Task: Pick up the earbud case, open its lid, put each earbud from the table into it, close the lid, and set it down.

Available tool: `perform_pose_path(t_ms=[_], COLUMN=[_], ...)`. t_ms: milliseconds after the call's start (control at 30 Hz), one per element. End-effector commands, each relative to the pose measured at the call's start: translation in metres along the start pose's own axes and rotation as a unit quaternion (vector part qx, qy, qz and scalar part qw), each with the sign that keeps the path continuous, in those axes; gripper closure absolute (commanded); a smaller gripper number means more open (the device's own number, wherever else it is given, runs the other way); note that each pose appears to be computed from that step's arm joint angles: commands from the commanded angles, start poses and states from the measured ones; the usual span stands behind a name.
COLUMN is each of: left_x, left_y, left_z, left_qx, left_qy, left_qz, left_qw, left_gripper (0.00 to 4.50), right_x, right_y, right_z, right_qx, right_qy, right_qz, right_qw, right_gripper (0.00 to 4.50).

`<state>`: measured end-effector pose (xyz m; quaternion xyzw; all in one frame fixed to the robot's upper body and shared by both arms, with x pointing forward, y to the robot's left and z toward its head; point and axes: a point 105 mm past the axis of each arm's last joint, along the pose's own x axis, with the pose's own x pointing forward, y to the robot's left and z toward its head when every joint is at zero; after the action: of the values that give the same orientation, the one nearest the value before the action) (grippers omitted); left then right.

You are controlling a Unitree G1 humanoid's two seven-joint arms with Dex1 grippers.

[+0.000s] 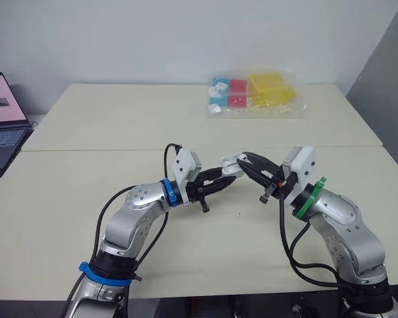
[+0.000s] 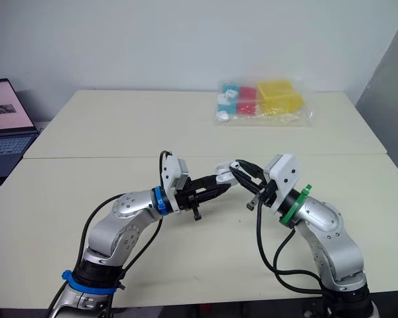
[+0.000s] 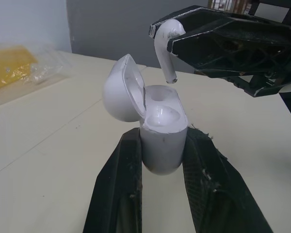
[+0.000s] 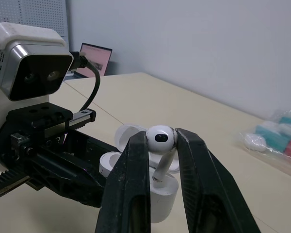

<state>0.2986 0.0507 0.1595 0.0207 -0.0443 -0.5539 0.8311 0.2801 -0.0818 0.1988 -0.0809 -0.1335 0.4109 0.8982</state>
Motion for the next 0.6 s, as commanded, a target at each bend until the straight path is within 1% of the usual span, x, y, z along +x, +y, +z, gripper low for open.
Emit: perform_pose_path(t_ms=[33, 600], left_x=[0.0021, 0.0005], left_y=[-0.0048, -0.0045], left_z=[0.0181, 0.0214], left_qx=[0.022, 0.023], left_qy=[-0.025, -0.026], left_qz=[-0.011, -0.009], left_qw=[0.999, 0.999], left_gripper=[3.73, 3.73], right_x=[0.0044, 0.0049], right_y=[0.0011, 0.0020], right_z=[0.0123, 0.0067], right_qx=[-0.012, -0.035], right_qy=[-0.027, -0.010], right_qz=[0.001, 0.004], right_qw=[1.000, 0.999], right_gripper=[4.08, 4.08])
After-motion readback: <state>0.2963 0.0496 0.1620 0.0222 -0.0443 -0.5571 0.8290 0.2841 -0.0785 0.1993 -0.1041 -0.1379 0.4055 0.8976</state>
